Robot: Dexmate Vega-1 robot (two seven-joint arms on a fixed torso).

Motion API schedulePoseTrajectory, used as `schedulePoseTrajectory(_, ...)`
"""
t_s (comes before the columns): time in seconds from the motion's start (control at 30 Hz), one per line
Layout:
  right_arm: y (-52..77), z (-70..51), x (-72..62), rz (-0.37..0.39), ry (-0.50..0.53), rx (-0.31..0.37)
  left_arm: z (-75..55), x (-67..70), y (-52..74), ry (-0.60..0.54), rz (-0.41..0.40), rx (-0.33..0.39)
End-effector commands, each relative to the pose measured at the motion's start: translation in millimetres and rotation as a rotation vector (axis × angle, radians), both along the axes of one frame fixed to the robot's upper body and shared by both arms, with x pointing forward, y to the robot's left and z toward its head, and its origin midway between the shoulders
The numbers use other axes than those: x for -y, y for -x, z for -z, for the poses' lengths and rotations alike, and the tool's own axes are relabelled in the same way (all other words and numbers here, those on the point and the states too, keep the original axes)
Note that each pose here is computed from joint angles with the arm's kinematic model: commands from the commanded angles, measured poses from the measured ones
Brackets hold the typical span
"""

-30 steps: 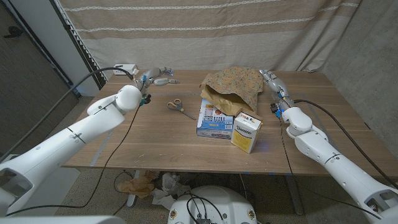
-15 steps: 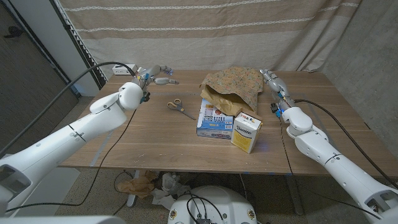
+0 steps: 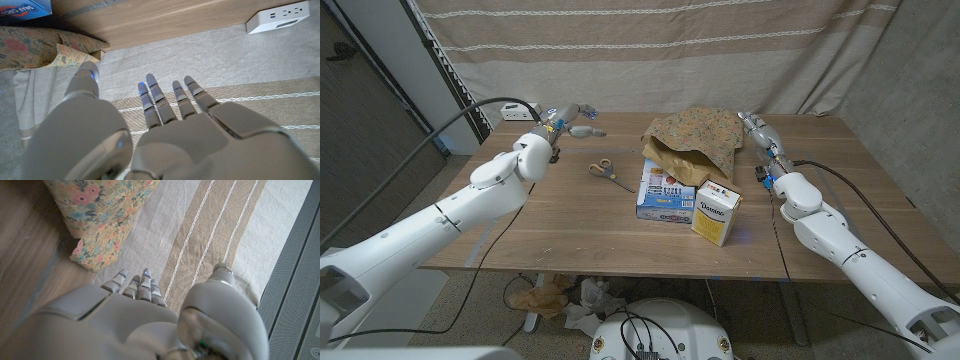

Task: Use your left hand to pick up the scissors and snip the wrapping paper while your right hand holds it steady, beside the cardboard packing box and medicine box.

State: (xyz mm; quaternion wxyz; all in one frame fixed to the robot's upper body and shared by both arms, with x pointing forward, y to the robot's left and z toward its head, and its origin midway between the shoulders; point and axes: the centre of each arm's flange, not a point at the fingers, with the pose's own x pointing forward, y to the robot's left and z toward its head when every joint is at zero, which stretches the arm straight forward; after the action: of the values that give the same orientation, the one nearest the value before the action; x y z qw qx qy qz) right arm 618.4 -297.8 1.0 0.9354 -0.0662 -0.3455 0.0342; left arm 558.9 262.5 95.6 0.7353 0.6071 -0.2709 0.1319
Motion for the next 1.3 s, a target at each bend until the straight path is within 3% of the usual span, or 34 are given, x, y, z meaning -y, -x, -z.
schedulePoseTrajectory(0.03,-1.7,1.1,-1.0,-0.006,-0.007,-0.001,-4.0,10.2,5.6,-0.113,-0.077,0.041)
schedulePoseTrajectory(0.67,-1.0,2.3,2.0,-0.008,-0.022,0.003,-6.0,26.0,6.9,-0.256,-0.139,0.098)
schedulePoseTrajectory(1.3,-0.2,1.5,4.1,-0.004,-0.029,0.002,-8.4,31.3,4.0,-0.336,-0.149,-0.007)
